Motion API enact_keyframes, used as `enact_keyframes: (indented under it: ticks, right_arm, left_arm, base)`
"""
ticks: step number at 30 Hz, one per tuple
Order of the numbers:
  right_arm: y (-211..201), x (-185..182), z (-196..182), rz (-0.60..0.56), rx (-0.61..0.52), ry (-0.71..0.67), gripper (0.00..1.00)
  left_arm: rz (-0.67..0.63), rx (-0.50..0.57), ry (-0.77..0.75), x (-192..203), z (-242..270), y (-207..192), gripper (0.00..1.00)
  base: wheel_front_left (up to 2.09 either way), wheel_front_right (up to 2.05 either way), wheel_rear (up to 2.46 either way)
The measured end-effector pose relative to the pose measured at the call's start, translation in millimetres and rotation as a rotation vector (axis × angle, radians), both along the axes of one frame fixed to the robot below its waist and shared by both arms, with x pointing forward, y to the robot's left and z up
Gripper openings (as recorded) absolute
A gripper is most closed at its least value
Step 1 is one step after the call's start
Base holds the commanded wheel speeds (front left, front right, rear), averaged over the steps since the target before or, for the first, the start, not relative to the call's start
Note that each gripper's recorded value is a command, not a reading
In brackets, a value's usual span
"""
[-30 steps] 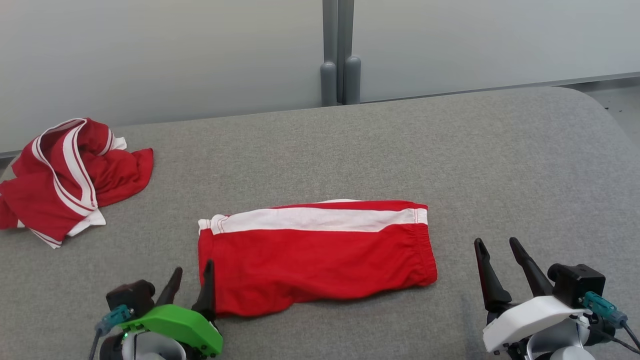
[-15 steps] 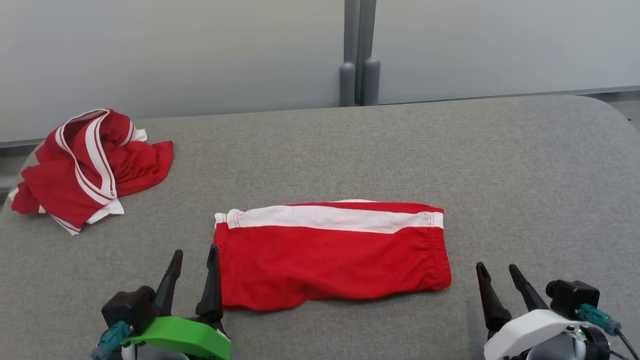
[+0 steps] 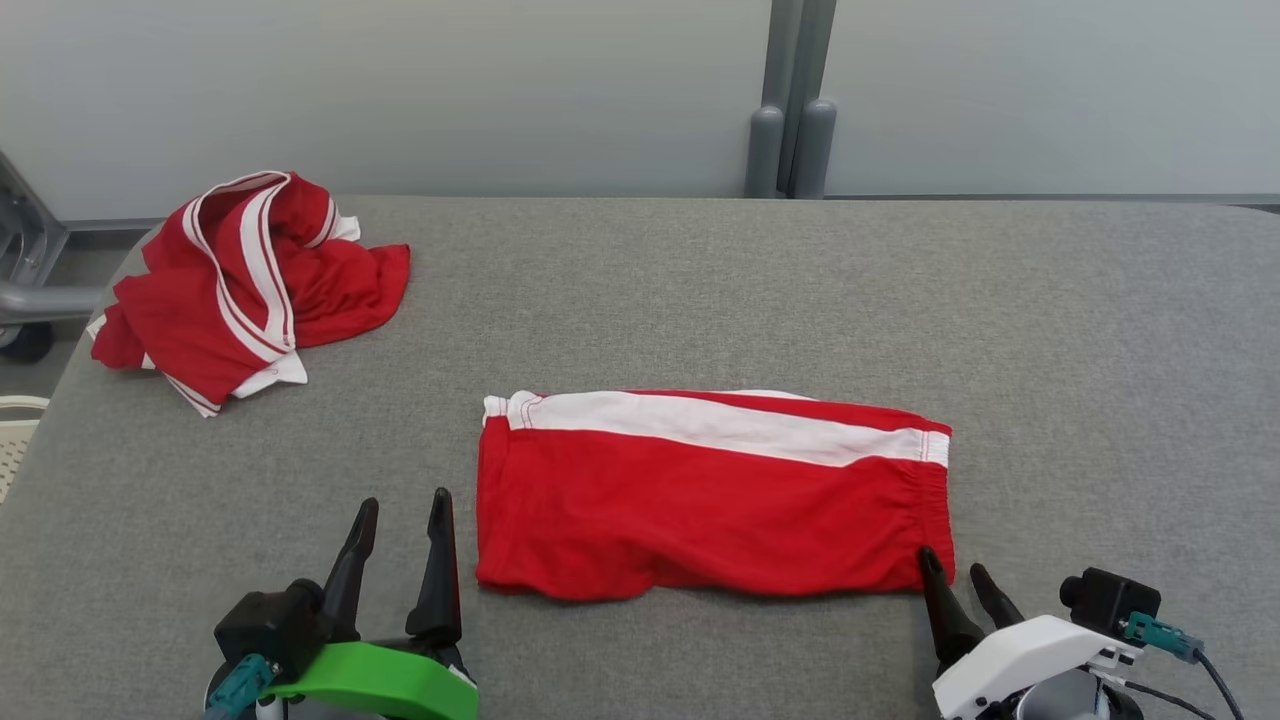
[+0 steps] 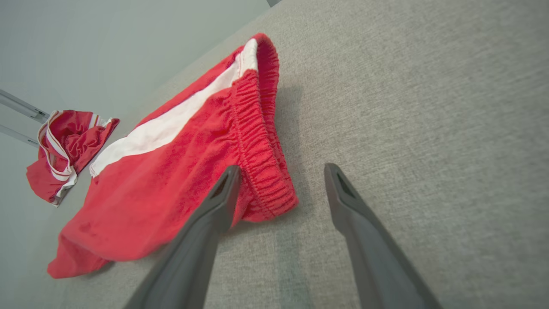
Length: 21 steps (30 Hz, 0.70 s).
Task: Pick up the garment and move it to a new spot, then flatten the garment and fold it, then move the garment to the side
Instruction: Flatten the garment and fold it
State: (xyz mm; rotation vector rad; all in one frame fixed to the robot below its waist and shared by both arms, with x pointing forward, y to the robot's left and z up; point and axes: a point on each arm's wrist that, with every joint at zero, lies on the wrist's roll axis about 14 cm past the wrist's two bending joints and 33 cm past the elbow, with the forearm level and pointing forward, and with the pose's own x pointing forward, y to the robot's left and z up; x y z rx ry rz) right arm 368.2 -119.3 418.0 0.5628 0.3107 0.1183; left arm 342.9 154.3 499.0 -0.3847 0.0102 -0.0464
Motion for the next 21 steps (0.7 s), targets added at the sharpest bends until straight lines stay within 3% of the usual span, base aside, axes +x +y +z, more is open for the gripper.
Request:
enact_keyframes:
  ticks: [11, 13, 14, 17, 19, 21]
  right_arm:
    - [28.9, 19.3, -20.4, 0.027, 0.083, 0.081, 1.00]
    - [32.3, 21.4, -20.4, 0.031, 0.092, 0.083, 0.55]
    - [33.0, 22.6, -19.8, 0.030, 0.094, 0.080, 0.44]
    - [32.4, 24.6, -19.1, 0.020, 0.095, 0.073, 0.23]
    - [30.0, 26.5, -16.9, 0.008, 0.099, 0.064, 0.04]
    - [28.1, 28.4, -13.8, -0.004, 0.103, 0.052, 0.00]
  left_arm:
    - [0.050, 0.000, 0.017, -1.8, -5.5, 14.0, 1.00]
    - [0.051, 0.000, 0.017, -1.3, -5.7, 14.3, 1.00]
    - [0.053, -0.001, 0.016, -1.0, -5.6, 14.5, 1.00]
    - [0.054, -0.002, 0.014, 0.3, -4.9, 14.6, 1.00]
    - [0.052, -0.003, 0.012, 1.4, -4.5, 14.0, 1.00]
    - [0.049, -0.004, 0.010, 2.6, -4.0, 12.8, 1.00]
  base:
    - [0.00, 0.00, 0.00]
    - [0.00, 0.00, 0.00]
    - [0.00, 0.00, 0.00]
    - [0.00, 0.00, 0.00]
    - [0.00, 0.00, 0.00]
    - [0.00, 0.00, 0.00]
